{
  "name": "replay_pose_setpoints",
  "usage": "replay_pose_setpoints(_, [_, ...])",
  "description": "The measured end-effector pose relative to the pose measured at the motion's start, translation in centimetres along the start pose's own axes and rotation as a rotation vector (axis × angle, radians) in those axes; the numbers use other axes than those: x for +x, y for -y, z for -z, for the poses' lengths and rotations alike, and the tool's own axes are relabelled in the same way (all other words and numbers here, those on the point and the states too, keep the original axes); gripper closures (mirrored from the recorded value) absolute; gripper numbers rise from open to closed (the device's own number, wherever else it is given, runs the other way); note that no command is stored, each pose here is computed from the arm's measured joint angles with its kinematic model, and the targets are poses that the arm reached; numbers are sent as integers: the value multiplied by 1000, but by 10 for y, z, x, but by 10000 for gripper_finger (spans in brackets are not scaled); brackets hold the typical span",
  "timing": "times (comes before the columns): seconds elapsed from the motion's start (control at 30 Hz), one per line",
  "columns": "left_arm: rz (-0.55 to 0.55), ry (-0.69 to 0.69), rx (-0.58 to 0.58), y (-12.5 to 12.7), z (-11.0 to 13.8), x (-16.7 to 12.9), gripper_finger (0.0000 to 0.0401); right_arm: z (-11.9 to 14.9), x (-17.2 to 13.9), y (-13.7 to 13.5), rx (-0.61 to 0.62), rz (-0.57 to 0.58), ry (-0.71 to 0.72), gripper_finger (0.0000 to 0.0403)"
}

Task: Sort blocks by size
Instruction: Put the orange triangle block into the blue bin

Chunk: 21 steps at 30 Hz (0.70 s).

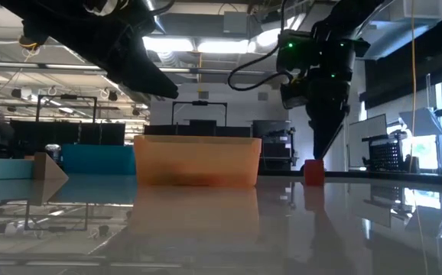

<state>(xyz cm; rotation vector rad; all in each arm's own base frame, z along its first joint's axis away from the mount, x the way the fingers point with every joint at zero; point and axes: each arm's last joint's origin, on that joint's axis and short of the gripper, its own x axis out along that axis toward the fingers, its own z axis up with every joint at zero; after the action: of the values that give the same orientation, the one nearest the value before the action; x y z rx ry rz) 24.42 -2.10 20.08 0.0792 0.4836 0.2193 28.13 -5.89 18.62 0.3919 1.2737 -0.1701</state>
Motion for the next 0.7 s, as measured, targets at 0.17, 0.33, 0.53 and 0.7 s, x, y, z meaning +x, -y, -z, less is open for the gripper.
replay_pose_setpoints(0.17, [0, -2, -6, 0, 0, 0, 182, 6, 0, 1, -23, 12, -59, 160])
replay_pose_setpoints(0.33, [0, -3, -9, 0, 0, 0, 182, 13, 1, -10, -71, 48, -110, 114])
replay_pose_setpoints(0.53, [-1, -9, -35, 0, 1, 0, 182, 18, 14, -37, 13, 221, 44, 100])
replay_pose_setpoints(0.7, [-1, -10, -37, 0, 1, 0, 182, 36, 31, -57, 219, 400, 276, 103])
